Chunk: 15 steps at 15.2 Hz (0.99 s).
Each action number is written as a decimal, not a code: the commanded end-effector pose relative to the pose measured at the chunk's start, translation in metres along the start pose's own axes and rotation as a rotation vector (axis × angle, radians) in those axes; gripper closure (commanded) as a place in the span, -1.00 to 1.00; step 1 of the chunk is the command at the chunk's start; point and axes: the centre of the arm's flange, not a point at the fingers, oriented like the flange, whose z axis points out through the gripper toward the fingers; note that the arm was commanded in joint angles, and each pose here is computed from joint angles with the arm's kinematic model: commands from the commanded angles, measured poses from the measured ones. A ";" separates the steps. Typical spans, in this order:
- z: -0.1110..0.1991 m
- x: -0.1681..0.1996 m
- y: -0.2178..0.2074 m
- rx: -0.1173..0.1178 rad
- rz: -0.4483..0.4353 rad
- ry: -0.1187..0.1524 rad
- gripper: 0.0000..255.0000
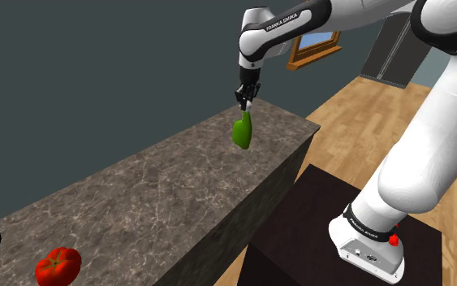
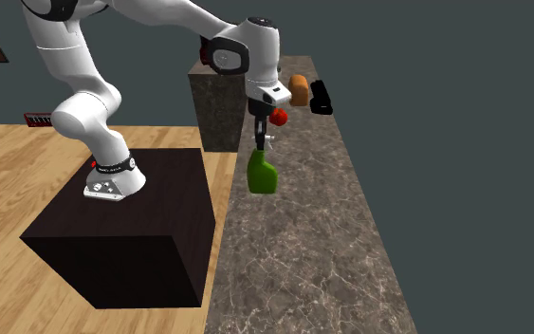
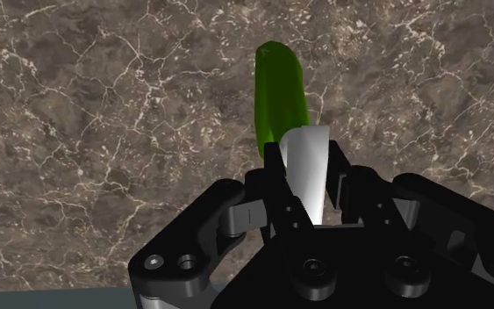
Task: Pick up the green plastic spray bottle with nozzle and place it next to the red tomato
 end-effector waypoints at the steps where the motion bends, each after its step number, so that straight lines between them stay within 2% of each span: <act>1: -0.011 0.000 0.000 0.000 0.000 0.000 1.00; 15: -0.085 -0.002 -0.001 0.000 0.000 0.000 1.00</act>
